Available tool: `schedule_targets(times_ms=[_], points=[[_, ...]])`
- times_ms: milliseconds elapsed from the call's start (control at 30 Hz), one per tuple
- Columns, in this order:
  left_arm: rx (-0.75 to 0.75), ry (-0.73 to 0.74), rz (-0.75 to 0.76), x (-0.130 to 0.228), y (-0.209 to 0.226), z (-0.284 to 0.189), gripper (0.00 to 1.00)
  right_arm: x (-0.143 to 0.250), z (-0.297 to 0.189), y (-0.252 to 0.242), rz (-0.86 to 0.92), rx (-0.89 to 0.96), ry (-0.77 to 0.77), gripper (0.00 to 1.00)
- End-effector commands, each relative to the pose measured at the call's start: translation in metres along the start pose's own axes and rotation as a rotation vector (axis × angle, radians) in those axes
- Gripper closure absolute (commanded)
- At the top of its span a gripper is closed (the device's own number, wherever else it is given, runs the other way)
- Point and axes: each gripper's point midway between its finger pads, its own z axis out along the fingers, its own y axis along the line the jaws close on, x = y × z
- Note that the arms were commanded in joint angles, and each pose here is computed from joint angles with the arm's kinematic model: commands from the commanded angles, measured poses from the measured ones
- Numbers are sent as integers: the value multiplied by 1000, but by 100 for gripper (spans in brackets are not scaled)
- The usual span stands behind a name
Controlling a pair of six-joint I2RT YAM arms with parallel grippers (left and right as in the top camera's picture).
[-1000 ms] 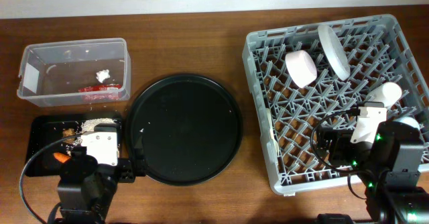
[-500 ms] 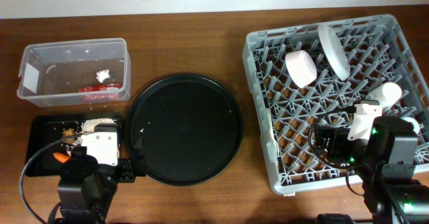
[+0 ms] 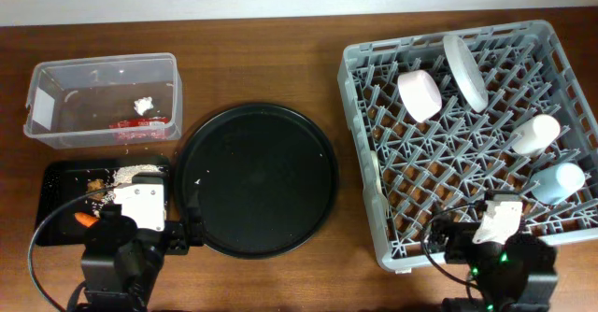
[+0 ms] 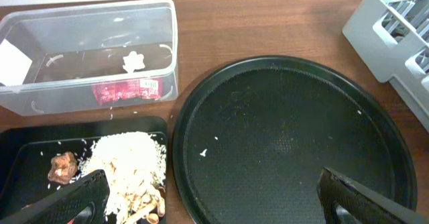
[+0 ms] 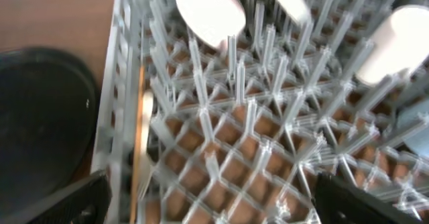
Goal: Sort waste into correct bins and load items into the dishwasher rack
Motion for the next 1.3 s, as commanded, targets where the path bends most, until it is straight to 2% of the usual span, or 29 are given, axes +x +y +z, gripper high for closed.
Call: schedule_targets(times_ms=[0,200,400,500,700,1267], points=[[-18,0,-15,1,3,0,1,-5,7,-1,-11,-4,-167,1],[-18,0,-15,1,3,0,1,-13,35,11,-41,-65,-381,1],[-18,0,-15,1,3,0,1,-45,33,8,-31,-53,-663,1],[-18,0,-16,1,3,0,1,-39,38,6,-30,-47,-636,1],[-18,0,-15,1,3,0,1,2,62,2,-33,-31,-441,1],[-18,0,-16,1,3,0,1,2,63,2,-33,-31,-440,1]])
